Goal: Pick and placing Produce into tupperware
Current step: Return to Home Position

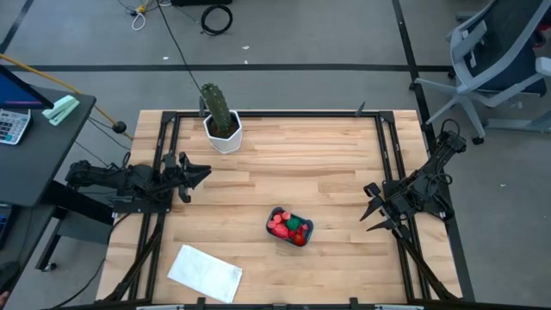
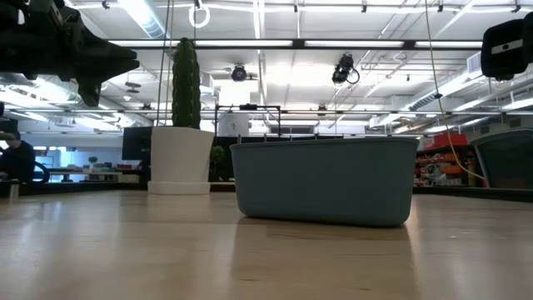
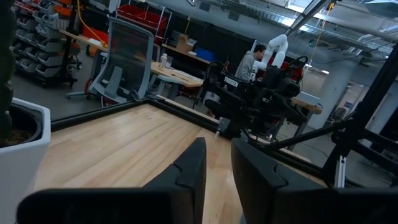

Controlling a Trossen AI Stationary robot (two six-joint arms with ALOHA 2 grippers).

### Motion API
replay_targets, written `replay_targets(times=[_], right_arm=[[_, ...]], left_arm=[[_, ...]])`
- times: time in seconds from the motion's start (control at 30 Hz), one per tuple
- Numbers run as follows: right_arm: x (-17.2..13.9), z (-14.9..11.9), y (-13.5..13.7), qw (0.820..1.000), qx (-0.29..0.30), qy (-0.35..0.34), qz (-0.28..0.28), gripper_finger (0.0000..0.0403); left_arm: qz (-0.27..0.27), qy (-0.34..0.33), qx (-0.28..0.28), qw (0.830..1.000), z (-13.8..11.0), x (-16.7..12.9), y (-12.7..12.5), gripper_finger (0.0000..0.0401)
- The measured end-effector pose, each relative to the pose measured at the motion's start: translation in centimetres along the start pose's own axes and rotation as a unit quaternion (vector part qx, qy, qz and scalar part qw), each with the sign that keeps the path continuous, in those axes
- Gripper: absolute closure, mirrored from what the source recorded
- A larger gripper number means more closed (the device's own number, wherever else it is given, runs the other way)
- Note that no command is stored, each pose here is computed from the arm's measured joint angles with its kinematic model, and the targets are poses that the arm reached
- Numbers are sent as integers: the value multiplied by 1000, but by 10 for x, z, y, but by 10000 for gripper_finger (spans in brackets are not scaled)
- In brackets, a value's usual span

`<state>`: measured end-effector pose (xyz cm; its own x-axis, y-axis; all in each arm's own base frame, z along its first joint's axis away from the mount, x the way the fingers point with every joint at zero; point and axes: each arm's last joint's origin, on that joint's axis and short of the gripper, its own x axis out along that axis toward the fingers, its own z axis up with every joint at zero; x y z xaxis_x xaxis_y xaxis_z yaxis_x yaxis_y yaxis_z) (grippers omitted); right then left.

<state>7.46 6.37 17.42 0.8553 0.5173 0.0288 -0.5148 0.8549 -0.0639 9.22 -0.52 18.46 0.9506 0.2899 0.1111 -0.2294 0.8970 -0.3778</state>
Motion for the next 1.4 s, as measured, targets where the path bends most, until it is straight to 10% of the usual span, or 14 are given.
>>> replay_targets(times=[1.4], right_arm=[[0,0,0,1000,0,0,0,238]], left_arm=[[0,0,0,1000,0,0,0,319]])
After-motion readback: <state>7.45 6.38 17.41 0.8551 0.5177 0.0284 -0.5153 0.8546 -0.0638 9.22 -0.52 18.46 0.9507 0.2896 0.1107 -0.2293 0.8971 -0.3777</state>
